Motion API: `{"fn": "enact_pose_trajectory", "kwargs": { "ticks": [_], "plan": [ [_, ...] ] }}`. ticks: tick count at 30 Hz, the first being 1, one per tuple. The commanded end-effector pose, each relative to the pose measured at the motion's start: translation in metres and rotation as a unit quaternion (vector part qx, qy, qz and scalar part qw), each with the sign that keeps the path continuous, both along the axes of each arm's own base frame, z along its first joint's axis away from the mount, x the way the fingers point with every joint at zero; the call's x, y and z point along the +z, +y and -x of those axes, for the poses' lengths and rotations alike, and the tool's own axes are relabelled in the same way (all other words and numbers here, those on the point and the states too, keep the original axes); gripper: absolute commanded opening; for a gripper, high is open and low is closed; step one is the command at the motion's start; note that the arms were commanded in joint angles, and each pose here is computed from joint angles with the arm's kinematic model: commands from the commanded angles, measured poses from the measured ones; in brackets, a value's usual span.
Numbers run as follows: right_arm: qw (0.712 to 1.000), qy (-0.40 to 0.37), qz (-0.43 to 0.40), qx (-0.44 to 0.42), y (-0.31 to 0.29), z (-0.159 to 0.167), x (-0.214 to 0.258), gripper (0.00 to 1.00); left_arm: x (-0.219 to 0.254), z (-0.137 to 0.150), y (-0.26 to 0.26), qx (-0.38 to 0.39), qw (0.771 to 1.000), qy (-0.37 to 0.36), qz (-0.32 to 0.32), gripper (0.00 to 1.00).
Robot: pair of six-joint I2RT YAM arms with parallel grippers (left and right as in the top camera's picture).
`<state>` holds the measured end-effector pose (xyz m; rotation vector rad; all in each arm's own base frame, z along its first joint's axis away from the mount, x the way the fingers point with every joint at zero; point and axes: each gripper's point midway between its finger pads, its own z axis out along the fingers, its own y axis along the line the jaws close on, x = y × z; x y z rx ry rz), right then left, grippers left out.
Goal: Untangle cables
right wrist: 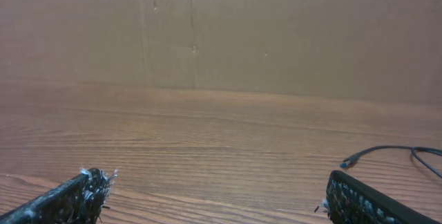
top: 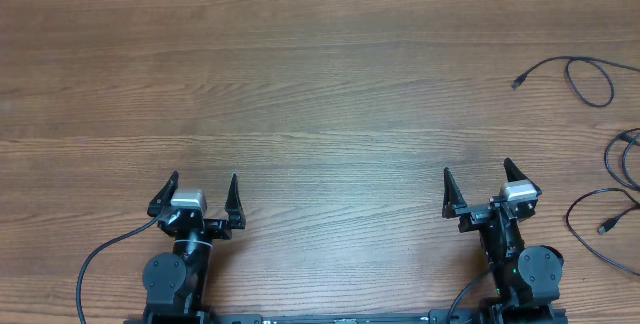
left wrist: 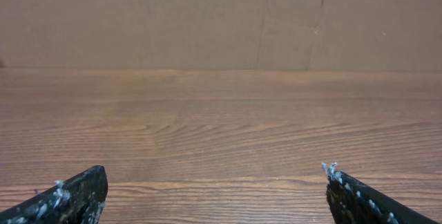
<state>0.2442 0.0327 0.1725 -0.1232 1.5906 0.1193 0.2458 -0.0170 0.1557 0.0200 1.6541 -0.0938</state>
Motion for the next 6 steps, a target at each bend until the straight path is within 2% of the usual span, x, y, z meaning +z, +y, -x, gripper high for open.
{"fn": "enact_pose_trajectory", "kwargs": {
  "ticks": [1, 6],
  "plan": [
    [1.000, -0.002, 0.002, 0.003, 0.0013, 0.0002, -0.0021, 1.00, 0.0002, 0.0003, 0.0007, 0.000, 1.000, -0.003, -0.009, 0.99],
    [1.000, -0.002, 0.002, 0.003, 0.0013, 0.0002, -0.0021, 1.00, 0.0002, 0.0003, 0.0007, -0.001, 1.000, -0.003, -0.009, 1.00]
  ]
}}
